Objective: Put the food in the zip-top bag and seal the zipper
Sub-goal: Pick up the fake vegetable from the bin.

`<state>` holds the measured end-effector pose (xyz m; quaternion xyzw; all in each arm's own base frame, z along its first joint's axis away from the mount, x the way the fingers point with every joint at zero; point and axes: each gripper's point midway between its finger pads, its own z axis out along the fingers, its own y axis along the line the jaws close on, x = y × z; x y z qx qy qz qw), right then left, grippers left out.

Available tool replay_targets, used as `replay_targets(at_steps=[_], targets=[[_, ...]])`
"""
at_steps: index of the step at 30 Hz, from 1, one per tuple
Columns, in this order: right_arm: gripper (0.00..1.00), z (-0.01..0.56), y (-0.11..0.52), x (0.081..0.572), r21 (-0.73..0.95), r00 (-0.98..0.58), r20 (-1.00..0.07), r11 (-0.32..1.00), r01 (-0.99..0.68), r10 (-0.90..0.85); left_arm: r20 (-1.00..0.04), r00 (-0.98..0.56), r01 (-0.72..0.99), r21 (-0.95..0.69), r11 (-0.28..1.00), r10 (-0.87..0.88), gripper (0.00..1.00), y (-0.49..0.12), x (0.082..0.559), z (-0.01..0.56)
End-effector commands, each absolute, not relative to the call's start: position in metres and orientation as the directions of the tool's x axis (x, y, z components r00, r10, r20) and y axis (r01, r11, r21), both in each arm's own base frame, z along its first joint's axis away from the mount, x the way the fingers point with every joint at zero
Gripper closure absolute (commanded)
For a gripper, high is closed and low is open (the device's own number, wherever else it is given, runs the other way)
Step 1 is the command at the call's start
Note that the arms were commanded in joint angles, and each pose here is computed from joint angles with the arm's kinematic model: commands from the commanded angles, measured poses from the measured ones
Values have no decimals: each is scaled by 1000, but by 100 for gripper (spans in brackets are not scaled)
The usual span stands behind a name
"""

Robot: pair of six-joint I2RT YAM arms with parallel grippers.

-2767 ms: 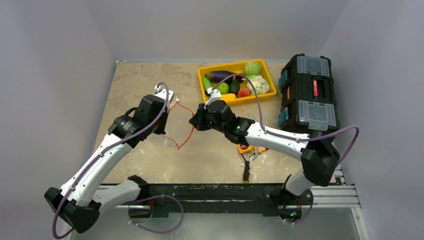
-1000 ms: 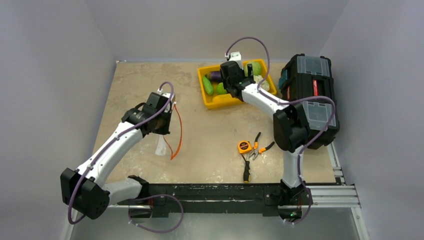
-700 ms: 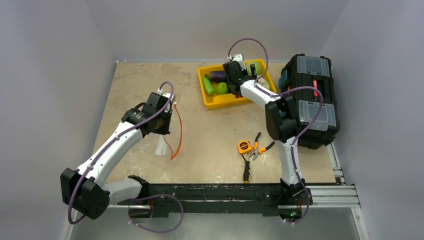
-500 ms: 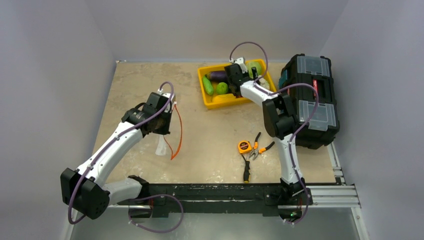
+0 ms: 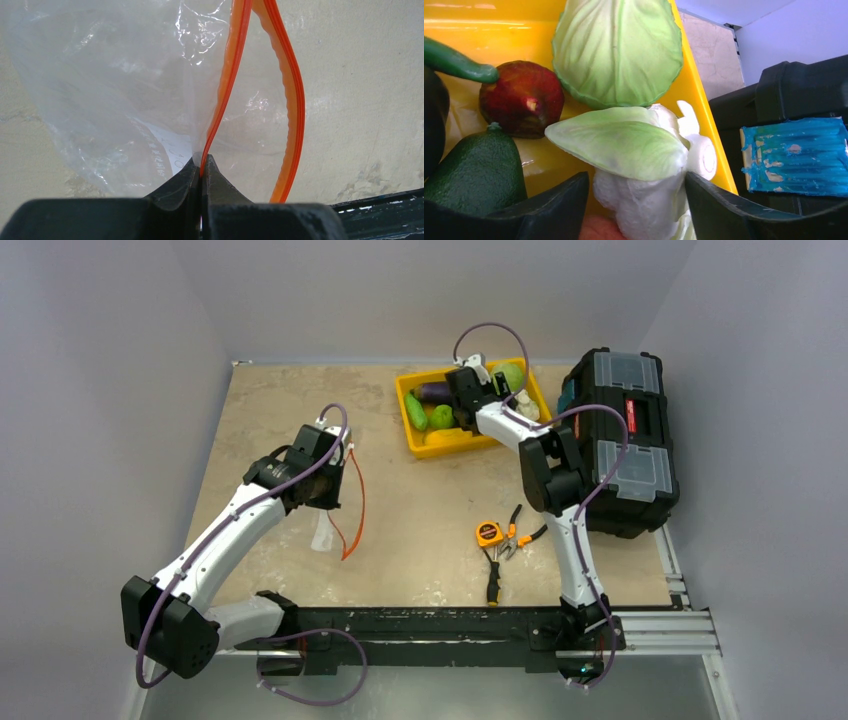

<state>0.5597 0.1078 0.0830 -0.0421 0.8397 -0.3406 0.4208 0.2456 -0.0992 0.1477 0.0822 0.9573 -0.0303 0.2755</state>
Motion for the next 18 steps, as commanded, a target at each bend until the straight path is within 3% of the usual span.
replay_targets(at_steps=[1,9,18], targets=[[41,109,101,572,-605,-609,-707,753,258,-359,-550,-825,175,-28,984,131,100,-102,250,149],[74,156,106,577,-566,-563,-751,777,278,-346,-550,-825,170,-24,985,128,100,-101,249,149],[100,211,119,565,-400,-476,-845,880,257,-245,-548,-827,171,-28,985,128,100,-101,249,149]])
